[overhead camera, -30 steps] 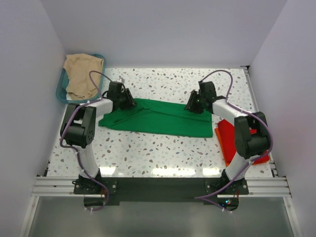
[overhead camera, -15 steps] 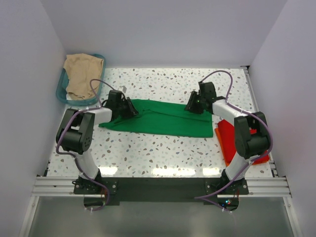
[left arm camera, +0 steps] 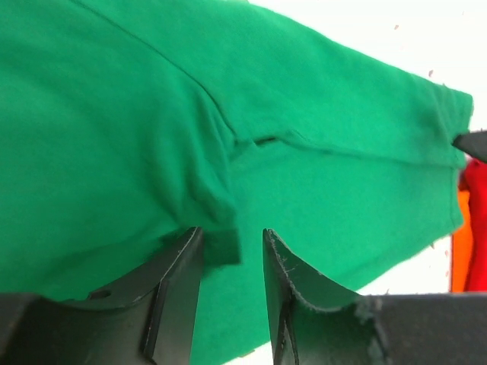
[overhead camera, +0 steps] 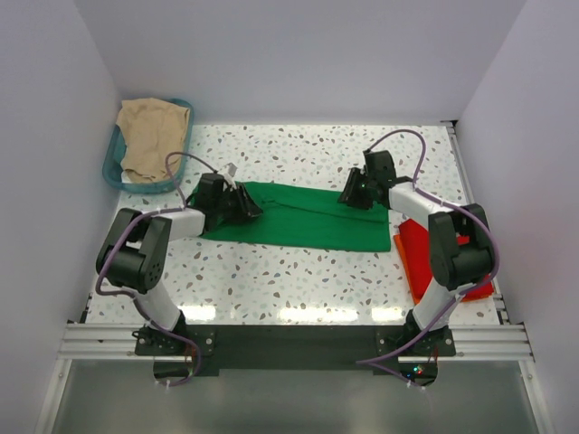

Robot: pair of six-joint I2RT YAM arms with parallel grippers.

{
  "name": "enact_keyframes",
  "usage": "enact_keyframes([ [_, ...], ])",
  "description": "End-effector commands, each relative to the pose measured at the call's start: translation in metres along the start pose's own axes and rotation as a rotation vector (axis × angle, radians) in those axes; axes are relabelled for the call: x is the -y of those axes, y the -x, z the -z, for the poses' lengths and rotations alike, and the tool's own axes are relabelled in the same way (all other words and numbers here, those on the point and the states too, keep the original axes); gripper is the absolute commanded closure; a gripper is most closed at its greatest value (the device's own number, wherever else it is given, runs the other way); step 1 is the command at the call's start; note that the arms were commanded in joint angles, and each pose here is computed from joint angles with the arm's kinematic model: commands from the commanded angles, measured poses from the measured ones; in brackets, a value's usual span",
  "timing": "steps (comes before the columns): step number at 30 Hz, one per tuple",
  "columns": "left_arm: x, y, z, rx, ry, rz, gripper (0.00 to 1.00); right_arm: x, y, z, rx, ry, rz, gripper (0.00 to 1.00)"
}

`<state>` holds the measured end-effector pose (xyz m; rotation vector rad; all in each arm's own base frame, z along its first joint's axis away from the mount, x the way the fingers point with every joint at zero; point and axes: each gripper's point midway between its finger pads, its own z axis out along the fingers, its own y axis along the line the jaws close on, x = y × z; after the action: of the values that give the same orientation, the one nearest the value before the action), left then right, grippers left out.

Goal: Fold and stack the t-shirts
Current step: Fold the tshirt

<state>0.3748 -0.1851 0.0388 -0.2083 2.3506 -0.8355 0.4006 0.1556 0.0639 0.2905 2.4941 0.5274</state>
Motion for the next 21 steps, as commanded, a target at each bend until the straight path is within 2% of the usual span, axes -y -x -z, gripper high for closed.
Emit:
enact_keyframes([
  [1, 0.034, 0.002, 0.01, 0.032, -0.138, -0.025, 0.58, -0.003, 0.012, -0.002, 0.038, 0.01, 0.014, 0.61],
  [6, 0.048, -0.001, 0.025, 0.05, -0.187, -0.029, 0.55, -0.002, 0.012, -0.002, 0.035, 0.003, 0.019, 0.61],
  [9, 0.056, 0.02, 0.043, 0.127, -0.159, -0.029, 0.55, 0.0, 0.012, -0.002, 0.029, -0.008, 0.024, 0.61],
  [12, 0.05, 0.041, 0.055, 0.21, -0.064, -0.003, 0.57, 0.0, 0.014, -0.001, 0.032, -0.021, 0.034, 0.61],
  [15, 0.02, 0.056, 0.058, 0.276, 0.122, 0.047, 0.6, 0.0, 0.017, 0.0, 0.037, -0.029, 0.038, 0.61],
  [18, -0.012, 0.056, 0.048, 0.259, 0.275, 0.09, 0.67, -0.001, 0.019, 0.0, 0.035, -0.028, 0.038, 0.61],
  [21, -0.03, 0.047, 0.037, 0.218, 0.325, 0.114, 0.74, 0.0, 0.018, 0.0, 0.028, -0.028, 0.041, 0.61],
])
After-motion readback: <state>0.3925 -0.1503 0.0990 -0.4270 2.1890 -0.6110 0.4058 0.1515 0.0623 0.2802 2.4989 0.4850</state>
